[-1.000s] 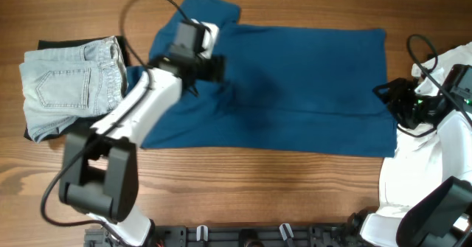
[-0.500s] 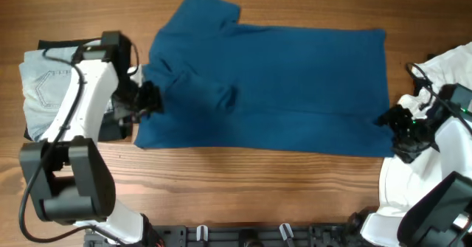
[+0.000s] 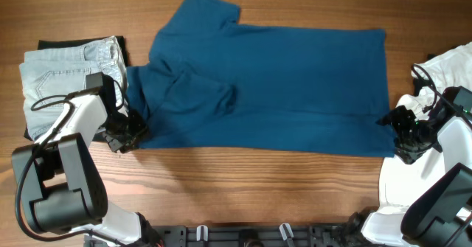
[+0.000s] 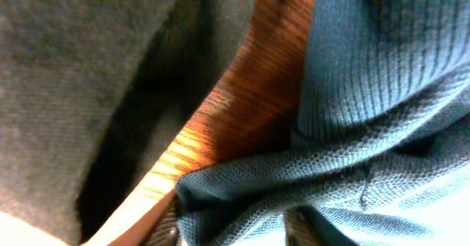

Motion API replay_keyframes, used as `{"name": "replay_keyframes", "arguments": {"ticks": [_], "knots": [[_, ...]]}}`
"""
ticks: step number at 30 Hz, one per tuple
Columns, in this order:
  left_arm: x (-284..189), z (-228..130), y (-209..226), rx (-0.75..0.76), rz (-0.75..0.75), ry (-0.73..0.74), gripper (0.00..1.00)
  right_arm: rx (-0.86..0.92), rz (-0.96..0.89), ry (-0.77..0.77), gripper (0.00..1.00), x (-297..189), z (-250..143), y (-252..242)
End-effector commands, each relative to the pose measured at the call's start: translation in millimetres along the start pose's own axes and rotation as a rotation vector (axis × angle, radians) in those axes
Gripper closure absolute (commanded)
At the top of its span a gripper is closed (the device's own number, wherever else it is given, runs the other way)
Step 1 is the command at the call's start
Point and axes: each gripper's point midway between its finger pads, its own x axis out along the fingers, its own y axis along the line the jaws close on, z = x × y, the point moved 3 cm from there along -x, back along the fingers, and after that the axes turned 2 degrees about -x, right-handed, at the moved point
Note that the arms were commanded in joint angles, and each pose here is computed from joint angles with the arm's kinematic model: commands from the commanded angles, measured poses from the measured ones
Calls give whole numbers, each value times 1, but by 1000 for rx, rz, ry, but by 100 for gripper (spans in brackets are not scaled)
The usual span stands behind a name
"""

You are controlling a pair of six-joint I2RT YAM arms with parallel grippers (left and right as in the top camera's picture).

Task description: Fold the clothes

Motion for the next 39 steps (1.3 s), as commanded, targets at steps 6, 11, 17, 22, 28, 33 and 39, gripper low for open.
{"name": "replay_keyframes", "arguments": {"ticks": [6,11,17,22,28,33,39], "knots": [[0,0,23,-98,-16,24,96,109,-110,59,13,19,-23,-27],[-6,1,30,-100,-24,14,96,122,-95,22,15,37,-27,-33],[-7,-1,31,-102,-20,25,96,84,35,25,91,34,-21,-12],[-16,-12,33,-83,-13,45,96,126,-147,42,96,-6,-24,-31],[-34,-28,37,-84,8,48,94,139,-248,-27,96,-33,-25,-42],[-41,-32,38,-83,16,39,56,51,-148,-41,32,-33,-16,-25],[-92,-10,17,-25,-38,-76,53,-175,174,-161,30,-78,23,43]]}}
